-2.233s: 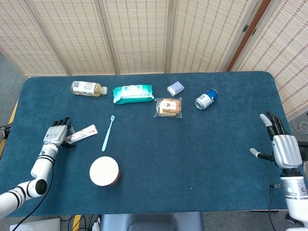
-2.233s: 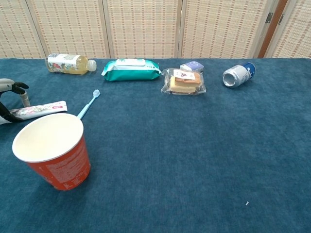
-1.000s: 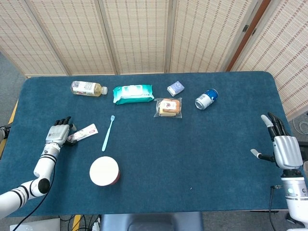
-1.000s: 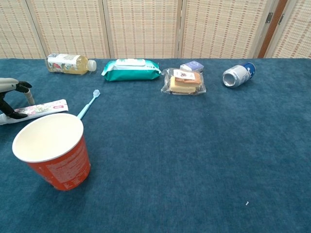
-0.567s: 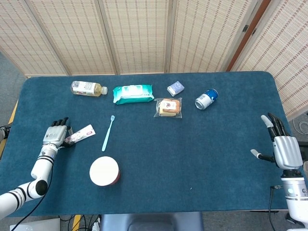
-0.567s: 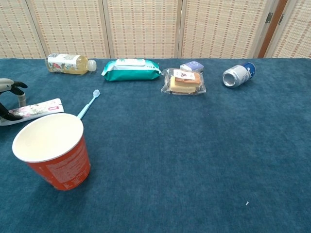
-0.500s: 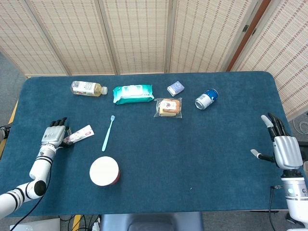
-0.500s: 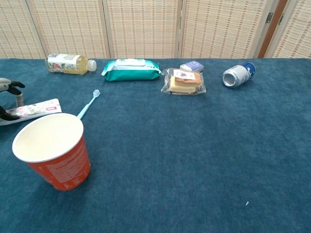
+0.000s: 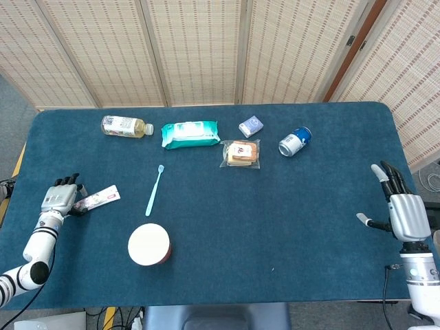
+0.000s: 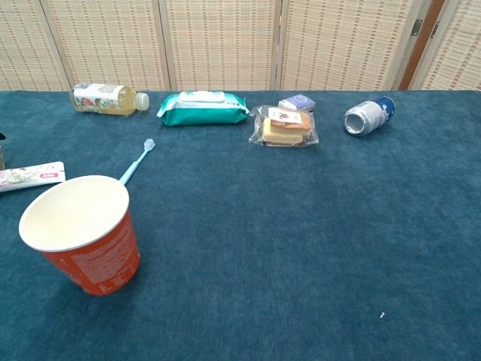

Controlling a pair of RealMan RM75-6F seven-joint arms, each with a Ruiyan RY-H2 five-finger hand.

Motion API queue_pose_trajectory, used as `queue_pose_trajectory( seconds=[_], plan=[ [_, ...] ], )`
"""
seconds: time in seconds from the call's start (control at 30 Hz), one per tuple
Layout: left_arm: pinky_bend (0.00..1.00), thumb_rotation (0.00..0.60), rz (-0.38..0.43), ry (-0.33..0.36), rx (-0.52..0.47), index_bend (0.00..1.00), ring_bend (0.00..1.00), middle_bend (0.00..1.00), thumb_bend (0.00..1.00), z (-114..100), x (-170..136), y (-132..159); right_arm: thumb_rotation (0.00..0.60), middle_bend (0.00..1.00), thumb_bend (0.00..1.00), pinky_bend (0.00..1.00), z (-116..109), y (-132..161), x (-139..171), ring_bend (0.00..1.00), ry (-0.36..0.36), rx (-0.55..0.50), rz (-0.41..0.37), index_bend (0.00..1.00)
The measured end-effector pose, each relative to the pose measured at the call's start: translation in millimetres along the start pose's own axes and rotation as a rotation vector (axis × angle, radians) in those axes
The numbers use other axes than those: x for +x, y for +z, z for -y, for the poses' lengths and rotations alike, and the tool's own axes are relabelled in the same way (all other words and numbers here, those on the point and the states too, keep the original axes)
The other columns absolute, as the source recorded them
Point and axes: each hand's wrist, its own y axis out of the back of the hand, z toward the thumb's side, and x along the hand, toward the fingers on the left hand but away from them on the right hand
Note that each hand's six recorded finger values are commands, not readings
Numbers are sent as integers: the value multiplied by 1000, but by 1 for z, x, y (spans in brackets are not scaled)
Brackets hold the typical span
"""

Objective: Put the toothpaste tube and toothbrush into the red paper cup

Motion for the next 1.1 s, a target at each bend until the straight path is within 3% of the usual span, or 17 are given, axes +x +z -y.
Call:
queue_pose_trajectory(
  seconds=[0.1, 0.27, 0.7, 1.1],
  plan=[
    [0, 600, -6, -10, -1, 7, 0, 0, 278, -1, -1, -2, 600, 0, 0, 366, 0, 0, 0, 26, 0, 0, 1, 0],
    [0, 600, -2, 1, -16, 1, 0, 0, 278, -5, -2, 1, 600, 0, 0, 366, 0, -1, 1, 26, 0, -1, 5, 0],
    [0, 600, 44, 12, 3, 269, 0, 0, 278, -9, 4, 26, 600, 0, 0, 366, 1, -3, 3, 26, 2, -2, 9, 0],
    [0, 600, 34, -33, 26, 290, 0, 0, 278, -2, 4, 26, 600, 0, 0, 366, 2, -4, 4, 26, 3, -5, 12, 0]
  ],
)
